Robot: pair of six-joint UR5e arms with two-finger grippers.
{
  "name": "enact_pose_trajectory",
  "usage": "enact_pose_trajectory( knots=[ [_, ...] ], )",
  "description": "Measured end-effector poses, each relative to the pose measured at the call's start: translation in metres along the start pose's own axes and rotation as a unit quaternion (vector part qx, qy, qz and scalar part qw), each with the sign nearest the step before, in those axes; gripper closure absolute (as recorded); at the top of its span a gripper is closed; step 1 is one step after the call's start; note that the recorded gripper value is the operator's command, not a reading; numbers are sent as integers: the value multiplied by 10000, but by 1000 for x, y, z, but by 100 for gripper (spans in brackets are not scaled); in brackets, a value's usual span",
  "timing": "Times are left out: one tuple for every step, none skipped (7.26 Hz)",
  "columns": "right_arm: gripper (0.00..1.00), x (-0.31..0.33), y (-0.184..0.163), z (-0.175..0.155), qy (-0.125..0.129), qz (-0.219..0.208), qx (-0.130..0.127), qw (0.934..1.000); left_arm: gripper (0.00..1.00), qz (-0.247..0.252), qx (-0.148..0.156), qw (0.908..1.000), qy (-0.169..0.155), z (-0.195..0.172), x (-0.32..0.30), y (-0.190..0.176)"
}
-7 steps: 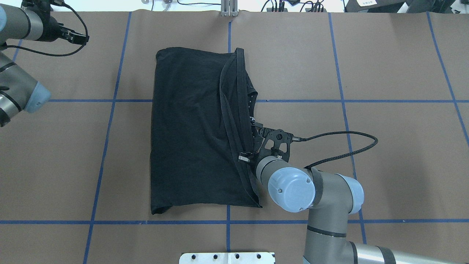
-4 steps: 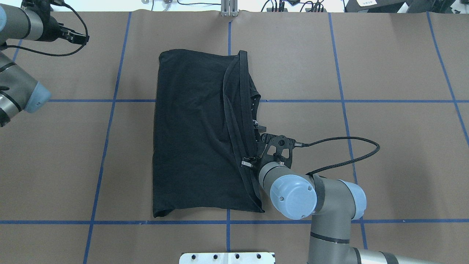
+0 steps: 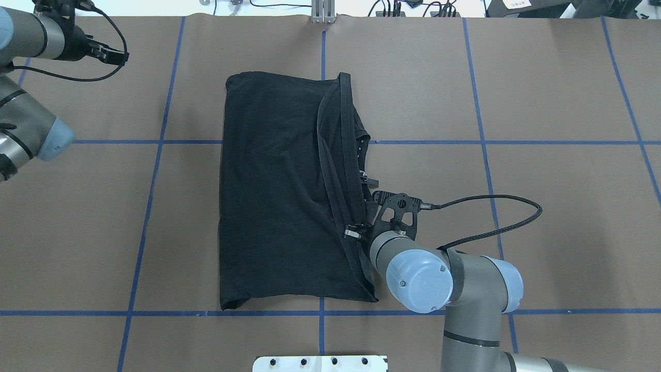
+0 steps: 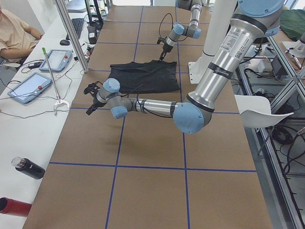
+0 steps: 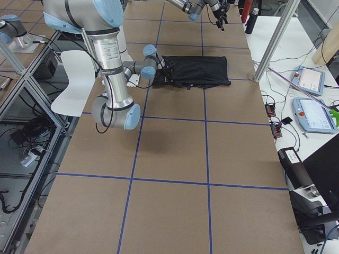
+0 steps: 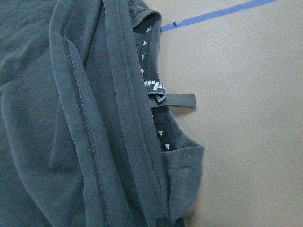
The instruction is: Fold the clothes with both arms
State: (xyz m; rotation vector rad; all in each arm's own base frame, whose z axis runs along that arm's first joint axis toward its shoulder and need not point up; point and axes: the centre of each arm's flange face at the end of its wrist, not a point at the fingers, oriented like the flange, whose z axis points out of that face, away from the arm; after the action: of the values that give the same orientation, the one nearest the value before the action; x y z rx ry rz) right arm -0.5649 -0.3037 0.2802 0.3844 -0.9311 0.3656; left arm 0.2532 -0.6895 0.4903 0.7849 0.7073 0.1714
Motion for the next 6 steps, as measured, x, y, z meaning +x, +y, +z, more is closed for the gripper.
enact_pose_trajectory(
  knots=[
    [0,-4,-4,-10,65,-53,-21,10000,0,19,-16,10000,30,2,5,2],
    [0,-9,-12,-27,171,-140,-49,9997,0,27,-16,10000,46,3,8,2],
    [0,-16,-23,-41,262,-250,-66,9993,0,31,-9,10000,55,2,9,1],
    [0,-31,-36,-48,337,-399,-46,9986,0,40,10,10000,70,1,11,0],
    [1,-52,-51,-44,445,-566,6,9974,0,53,42,9999,91,-2,14,-2],
    [4,-78,-67,-29,587,-670,51,9960,0,63,62,9999,110,-4,15,-3]
  ],
)
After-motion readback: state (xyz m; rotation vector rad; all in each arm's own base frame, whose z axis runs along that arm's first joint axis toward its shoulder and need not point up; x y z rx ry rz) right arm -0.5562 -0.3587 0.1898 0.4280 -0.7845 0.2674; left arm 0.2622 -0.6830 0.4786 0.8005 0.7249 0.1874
